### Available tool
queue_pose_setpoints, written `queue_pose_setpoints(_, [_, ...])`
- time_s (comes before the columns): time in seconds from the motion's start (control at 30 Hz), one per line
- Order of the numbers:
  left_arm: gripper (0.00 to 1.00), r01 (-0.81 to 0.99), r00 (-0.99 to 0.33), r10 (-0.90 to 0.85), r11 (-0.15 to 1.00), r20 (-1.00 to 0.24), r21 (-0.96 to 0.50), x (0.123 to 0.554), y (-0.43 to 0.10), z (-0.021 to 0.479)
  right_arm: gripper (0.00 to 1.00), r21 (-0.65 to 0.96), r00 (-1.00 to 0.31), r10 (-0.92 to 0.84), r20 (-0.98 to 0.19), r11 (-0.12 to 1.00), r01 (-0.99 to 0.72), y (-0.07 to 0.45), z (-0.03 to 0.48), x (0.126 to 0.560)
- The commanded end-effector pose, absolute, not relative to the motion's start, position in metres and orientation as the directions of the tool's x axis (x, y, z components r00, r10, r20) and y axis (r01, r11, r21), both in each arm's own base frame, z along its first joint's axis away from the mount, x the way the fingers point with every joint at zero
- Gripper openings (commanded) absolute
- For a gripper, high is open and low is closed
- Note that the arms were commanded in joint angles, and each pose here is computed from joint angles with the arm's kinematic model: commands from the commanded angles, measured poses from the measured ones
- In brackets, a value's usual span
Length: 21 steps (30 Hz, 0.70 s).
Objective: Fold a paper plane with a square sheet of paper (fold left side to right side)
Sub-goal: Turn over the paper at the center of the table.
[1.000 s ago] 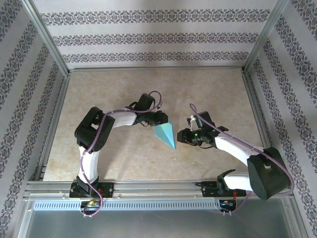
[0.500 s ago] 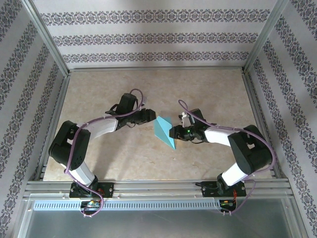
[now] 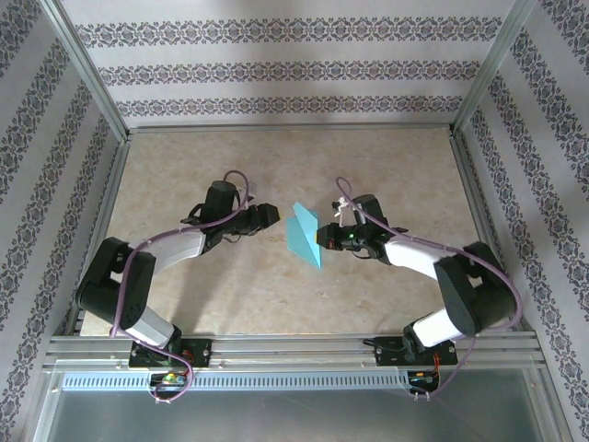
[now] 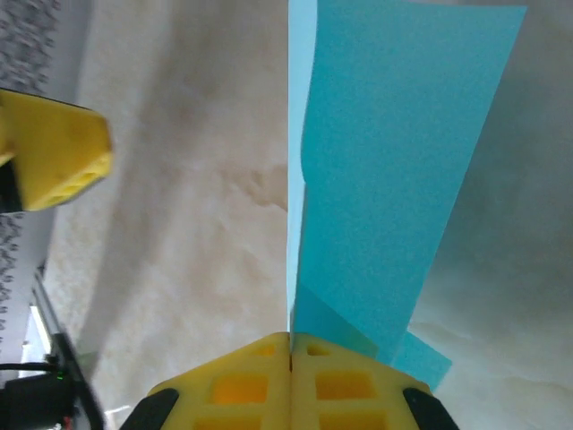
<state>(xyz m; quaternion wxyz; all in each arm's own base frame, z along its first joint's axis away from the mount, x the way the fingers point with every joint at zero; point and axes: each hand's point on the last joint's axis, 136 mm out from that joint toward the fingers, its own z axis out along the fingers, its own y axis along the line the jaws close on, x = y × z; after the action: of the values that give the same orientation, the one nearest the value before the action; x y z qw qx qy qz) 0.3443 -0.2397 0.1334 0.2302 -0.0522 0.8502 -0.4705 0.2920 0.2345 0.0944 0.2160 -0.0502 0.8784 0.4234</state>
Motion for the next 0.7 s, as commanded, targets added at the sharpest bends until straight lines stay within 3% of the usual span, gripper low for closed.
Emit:
queue_pose_setpoints(0.0, [0.56,0.295,-0.827,-0.341,0.416,-0.448,-0.86,0.348,-0.241,0.196,0.0,0.732,-0.842,0.142,-0.521,0.581,-0.355,0.23,0.143,0.298])
queue_pose_setpoints(0.1, [0.6,0.396,-0.802,-0.327,0.336,-0.5,-0.855,0.34,-0.246,0.232,0.0,0.736,-0.776,0.206,-0.595,0.526,-0.425,0.225,0.191,0.3])
queue_pose_setpoints(0.3, [0.58,0.525,-0.766,-0.342,0.153,-0.544,-0.837,0.329,-0.255,0.292,0.0,0.741,-0.692,0.288,-0.661,0.397,-0.542,0.227,0.269,0.29])
queue_pose_setpoints(0.67, [0.53,0.571,-0.769,-0.286,0.092,-0.571,-0.816,0.323,-0.281,0.313,0.0,0.741,-0.7,0.252,-0.669,0.3,-0.6,0.254,0.295,0.275])
